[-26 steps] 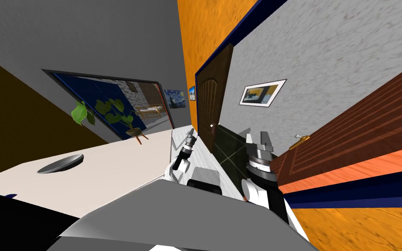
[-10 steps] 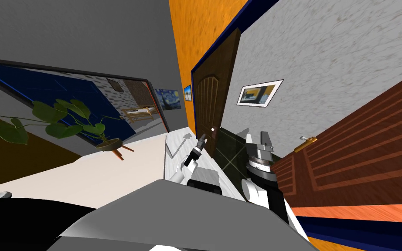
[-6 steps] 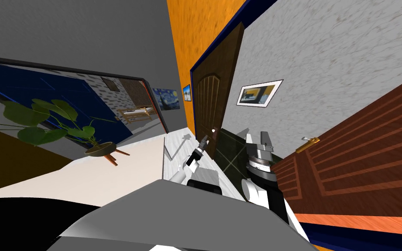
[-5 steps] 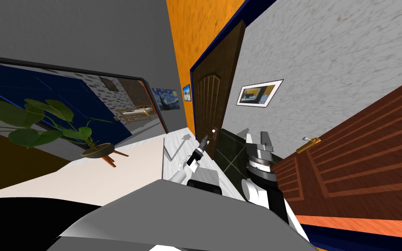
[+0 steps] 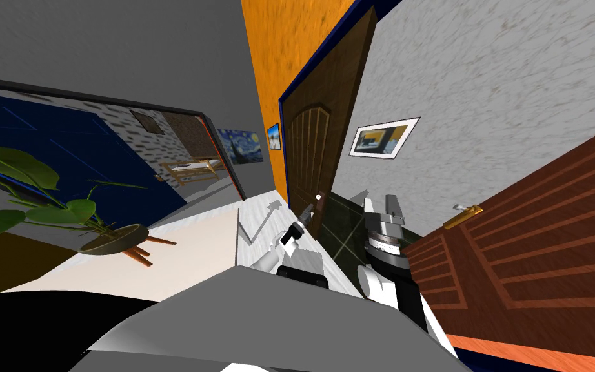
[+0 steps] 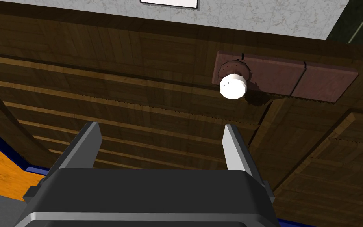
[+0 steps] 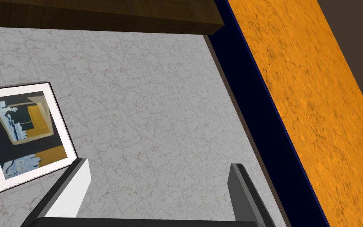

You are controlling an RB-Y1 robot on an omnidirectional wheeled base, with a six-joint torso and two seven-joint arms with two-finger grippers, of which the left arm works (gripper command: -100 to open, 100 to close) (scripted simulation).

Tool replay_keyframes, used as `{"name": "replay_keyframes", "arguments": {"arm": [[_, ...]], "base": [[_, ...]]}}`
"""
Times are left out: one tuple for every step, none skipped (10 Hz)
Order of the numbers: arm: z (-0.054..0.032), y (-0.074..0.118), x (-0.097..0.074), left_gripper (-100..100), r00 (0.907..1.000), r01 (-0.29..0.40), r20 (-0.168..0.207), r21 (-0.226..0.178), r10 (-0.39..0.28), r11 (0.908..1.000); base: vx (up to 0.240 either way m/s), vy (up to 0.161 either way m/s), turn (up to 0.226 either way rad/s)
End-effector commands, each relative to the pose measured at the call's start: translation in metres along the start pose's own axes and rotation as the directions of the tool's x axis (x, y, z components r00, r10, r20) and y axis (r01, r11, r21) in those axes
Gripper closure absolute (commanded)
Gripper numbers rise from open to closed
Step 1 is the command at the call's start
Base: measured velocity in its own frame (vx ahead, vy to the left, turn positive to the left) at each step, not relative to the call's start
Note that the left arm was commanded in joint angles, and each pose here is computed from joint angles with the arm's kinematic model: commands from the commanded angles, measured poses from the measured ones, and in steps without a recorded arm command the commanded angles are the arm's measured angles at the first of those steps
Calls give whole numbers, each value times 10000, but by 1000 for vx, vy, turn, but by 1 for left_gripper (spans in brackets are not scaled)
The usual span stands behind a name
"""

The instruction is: Push the door open

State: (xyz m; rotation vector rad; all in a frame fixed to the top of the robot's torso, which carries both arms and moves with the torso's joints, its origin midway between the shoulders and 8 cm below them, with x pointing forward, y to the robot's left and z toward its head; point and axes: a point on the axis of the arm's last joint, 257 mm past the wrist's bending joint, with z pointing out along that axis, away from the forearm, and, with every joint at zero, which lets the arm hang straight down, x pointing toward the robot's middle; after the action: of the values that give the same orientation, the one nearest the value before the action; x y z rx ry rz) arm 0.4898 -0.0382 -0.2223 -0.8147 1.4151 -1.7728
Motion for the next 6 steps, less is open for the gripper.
{"name": "replay_keyframes", "arguments": {"arm": [[28, 88, 59, -100, 9999, -1, -131, -188, -1, 9998], [42, 135, 94, -100, 9998, -8, -208, -298, 1, 9996], [54, 181, 128, -100, 9996, -18, -285, -408, 6, 9992], [76, 271, 194, -100, 9991, -46, -435, -623, 19, 9980], [76, 271, 194, -100, 9991, -46, -435, -623, 19, 9980], [76, 271, 194, -100, 9991, -46, -435, -623, 19, 9980]], "base": [[70, 74, -28], [73, 68, -54], [32, 10, 48], [35, 5, 68], [30, 3, 37], [-4, -1, -19]]}}
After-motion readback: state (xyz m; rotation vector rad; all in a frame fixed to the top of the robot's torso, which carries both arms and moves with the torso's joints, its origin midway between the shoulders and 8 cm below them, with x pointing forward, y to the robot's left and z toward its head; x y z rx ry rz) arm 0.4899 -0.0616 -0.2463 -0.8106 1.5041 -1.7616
